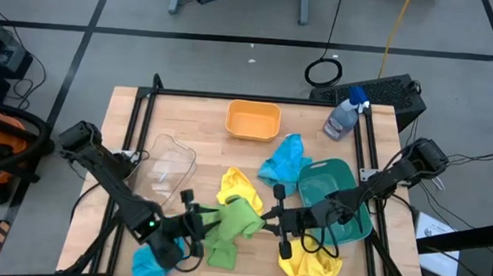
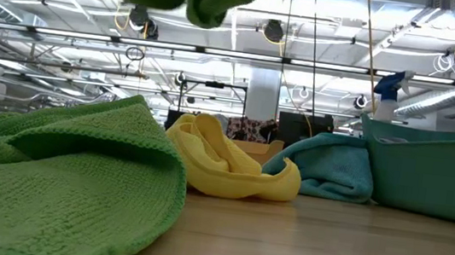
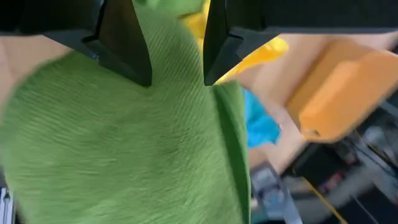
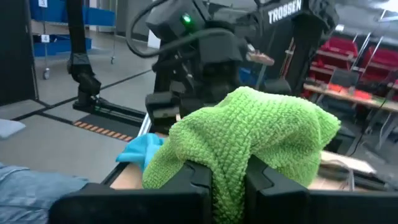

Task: Sort microfiber towel by color & place in baskets
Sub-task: Put the top green microfiber cloth into the orange bin

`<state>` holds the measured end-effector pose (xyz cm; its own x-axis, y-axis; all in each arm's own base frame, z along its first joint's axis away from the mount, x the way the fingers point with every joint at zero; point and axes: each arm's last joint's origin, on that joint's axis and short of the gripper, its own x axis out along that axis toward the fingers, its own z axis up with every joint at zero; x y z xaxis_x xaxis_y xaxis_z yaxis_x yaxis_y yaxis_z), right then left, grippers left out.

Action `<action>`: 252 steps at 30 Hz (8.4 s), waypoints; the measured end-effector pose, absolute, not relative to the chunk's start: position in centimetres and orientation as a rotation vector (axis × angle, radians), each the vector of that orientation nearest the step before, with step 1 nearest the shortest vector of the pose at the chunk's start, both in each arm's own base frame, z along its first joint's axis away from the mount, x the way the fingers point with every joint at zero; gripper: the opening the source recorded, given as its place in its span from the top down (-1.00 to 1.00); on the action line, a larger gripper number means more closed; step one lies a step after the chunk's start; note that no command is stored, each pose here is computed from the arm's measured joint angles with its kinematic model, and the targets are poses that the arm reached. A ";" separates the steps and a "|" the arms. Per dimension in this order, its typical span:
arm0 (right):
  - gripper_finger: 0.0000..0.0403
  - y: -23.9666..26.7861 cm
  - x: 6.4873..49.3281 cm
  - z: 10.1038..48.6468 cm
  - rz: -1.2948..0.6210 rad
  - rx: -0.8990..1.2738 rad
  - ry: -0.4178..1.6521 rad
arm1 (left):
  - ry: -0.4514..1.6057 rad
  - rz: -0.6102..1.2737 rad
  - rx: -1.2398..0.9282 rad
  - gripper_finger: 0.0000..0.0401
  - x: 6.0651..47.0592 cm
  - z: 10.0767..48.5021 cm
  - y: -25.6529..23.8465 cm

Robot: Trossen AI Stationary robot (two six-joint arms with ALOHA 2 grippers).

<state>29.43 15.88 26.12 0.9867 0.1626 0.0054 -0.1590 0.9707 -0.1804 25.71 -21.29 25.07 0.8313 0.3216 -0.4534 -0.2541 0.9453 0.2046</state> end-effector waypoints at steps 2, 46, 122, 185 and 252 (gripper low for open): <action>0.90 15.9 29.4 26.1 0.161 -0.194 -0.020 | 0.512 0.313 0.113 0.24 26.2 25.1 -20.8; 0.90 15.6 29.5 26.0 0.100 -0.228 -0.004 | 0.240 0.360 0.042 -0.44 25.4 25.5 -25.2; 0.79 16.2 29.3 25.2 0.306 -0.239 0.058 | 0.318 -0.096 0.414 -0.90 32.5 25.8 -20.2; -0.12 14.1 29.5 23.5 -0.149 -0.223 0.249 | 0.553 0.729 0.527 0.91 17.3 32.6 -9.1; -0.12 15.3 26.0 19.4 -0.196 -0.060 0.635 | 0.689 0.459 0.484 -0.57 35.3 22.6 16.8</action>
